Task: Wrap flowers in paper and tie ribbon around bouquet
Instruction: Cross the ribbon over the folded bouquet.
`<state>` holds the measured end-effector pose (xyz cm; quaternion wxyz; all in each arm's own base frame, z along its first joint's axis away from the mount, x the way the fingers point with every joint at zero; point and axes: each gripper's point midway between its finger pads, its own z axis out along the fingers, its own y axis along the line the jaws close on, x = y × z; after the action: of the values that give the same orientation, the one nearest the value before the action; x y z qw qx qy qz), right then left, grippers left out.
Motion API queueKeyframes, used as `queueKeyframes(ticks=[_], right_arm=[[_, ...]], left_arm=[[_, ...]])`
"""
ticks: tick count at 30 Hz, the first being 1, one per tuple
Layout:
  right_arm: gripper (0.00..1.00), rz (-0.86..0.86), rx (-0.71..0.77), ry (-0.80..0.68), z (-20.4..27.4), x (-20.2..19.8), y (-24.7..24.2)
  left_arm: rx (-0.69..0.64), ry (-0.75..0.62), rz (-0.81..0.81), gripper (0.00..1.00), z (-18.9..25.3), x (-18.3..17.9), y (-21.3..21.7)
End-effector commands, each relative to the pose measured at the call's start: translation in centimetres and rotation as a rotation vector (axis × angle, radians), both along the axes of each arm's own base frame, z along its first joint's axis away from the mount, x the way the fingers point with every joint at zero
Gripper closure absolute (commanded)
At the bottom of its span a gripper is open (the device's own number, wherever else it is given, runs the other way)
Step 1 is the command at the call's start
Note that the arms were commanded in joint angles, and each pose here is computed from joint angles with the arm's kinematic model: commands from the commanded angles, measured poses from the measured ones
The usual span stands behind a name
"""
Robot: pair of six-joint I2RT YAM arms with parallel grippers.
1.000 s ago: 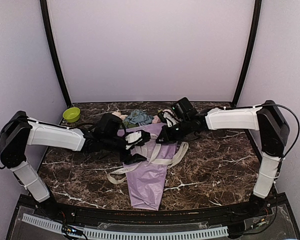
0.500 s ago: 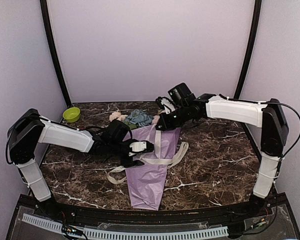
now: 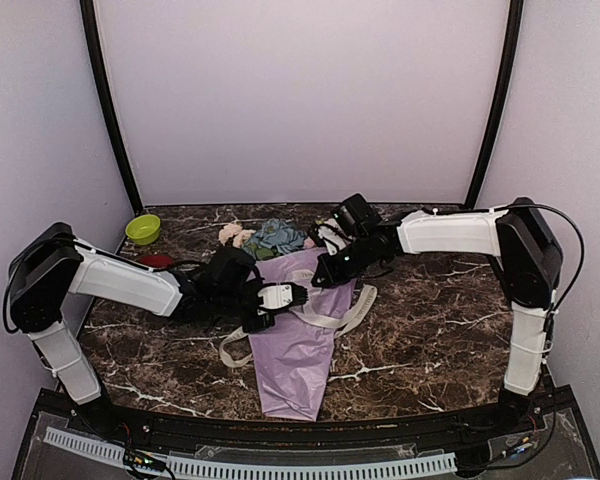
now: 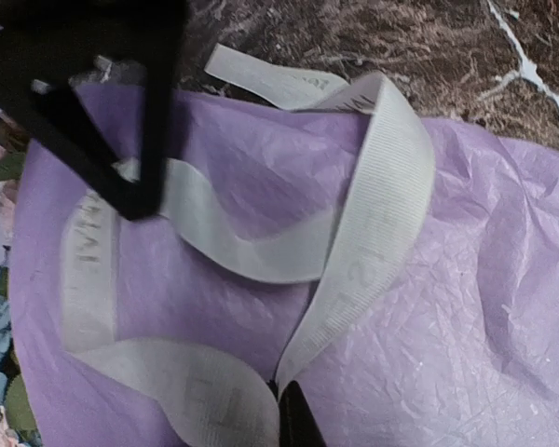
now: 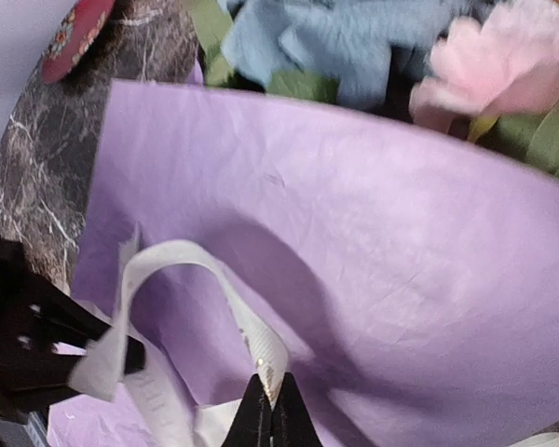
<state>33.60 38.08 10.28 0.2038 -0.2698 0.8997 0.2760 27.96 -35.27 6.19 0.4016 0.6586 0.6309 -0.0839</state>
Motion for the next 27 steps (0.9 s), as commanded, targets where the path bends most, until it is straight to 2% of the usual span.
queueKeyframes(ticks=[1,8,11,12,13,18,20,24,27], right_arm=[[1.0,0.079,0.052,0.073,-1.9,-2.1,0.7],[1.0,0.218,0.055,0.182,-3.3,-6.7,-0.3],[1.0,0.253,0.054,0.194,-2.8,-7.8,-0.9],[0.98,0.249,0.047,0.19,-2.7,-7.8,-1.1],[0.91,0.236,0.04,0.176,-2.3,-7.6,-1.2],[0.67,0.053,-0.013,0.068,0.6,-3.8,-2.4],[0.61,-0.055,-0.063,0.014,1.9,-1.9,-3.5],[0.59,-0.235,-0.1,-0.009,2.4,-1.0,-5.7],[0.65,-0.353,-0.08,0.024,1.5,-2.5,-6.8]], left_arm=[[-0.193,-0.074,0.011,1.0,6.2,0.2,-1.0],[-0.286,-0.062,0.079,1.0,8.4,1.2,-0.5],[-0.271,-0.071,0.083,1.0,8.0,1.4,-0.3],[-0.253,-0.073,0.094,1.0,7.5,1.6,-0.2],[-0.233,-0.071,0.108,1.0,7.0,1.9,-0.1],[-0.164,-0.057,0.165,1.0,4.8,2.7,0.7],[-0.152,-0.044,0.188,1.0,4.2,2.9,0.9],[-0.149,-0.017,0.223,1.0,3.3,3.2,0.9],[-0.155,-0.006,0.265,1.0,2.4,3.4,1.3]])
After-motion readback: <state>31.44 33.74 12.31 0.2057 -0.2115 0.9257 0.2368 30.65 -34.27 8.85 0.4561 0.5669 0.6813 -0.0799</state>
